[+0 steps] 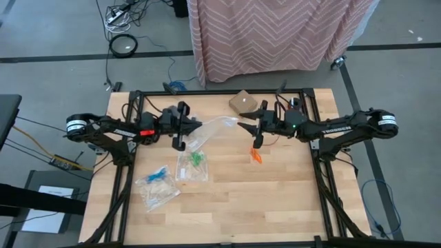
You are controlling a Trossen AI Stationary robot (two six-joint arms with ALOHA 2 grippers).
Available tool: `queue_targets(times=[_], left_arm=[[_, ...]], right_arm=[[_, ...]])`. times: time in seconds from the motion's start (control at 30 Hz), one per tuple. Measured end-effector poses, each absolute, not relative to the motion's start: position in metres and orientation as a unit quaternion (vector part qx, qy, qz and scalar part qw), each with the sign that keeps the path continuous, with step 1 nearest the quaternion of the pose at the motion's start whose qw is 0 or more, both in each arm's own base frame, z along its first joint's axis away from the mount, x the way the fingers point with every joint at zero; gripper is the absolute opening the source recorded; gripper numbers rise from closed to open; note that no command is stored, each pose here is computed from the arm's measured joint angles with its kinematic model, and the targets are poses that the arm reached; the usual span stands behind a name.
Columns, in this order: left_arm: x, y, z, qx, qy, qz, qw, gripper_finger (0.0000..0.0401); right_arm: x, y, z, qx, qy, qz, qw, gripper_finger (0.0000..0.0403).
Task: Sort rubber bands
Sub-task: Open the transparent zip bag
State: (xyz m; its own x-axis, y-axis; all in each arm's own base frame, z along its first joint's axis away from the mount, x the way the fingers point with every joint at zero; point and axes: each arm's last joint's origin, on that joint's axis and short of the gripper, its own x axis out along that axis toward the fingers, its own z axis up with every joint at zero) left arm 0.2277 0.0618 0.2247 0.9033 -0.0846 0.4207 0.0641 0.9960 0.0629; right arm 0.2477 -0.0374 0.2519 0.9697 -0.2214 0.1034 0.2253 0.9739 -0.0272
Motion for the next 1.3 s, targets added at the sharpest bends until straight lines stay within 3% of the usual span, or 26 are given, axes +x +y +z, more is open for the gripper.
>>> queue_targets(times=[0.4,0.67,0.83,1.3], left_arm=[[0.229,0.062,0.223,0.042,-0.21,-0.021,0.977,0.0001],[0.229,0.063,0.222,0.059,-0.204,-0.009,0.977,0.0001],[0.23,0.064,0.221,0.071,-0.198,0.006,0.978,0.0001],[0.229,0.064,0.221,0.073,-0.2,0.013,0.977,0.0001]], right_arm=[[0.248,-0.03,0.253,0.002,-0.057,-0.071,0.996,0.0164],[0.248,-0.029,0.232,0.063,0.051,-0.048,0.996,0.0166],[0.245,-0.028,0.237,0.059,0.048,-0.01,0.997,0.0166],[0.238,-0.039,0.25,0.038,0.005,-0.044,0.998,0.0166]])
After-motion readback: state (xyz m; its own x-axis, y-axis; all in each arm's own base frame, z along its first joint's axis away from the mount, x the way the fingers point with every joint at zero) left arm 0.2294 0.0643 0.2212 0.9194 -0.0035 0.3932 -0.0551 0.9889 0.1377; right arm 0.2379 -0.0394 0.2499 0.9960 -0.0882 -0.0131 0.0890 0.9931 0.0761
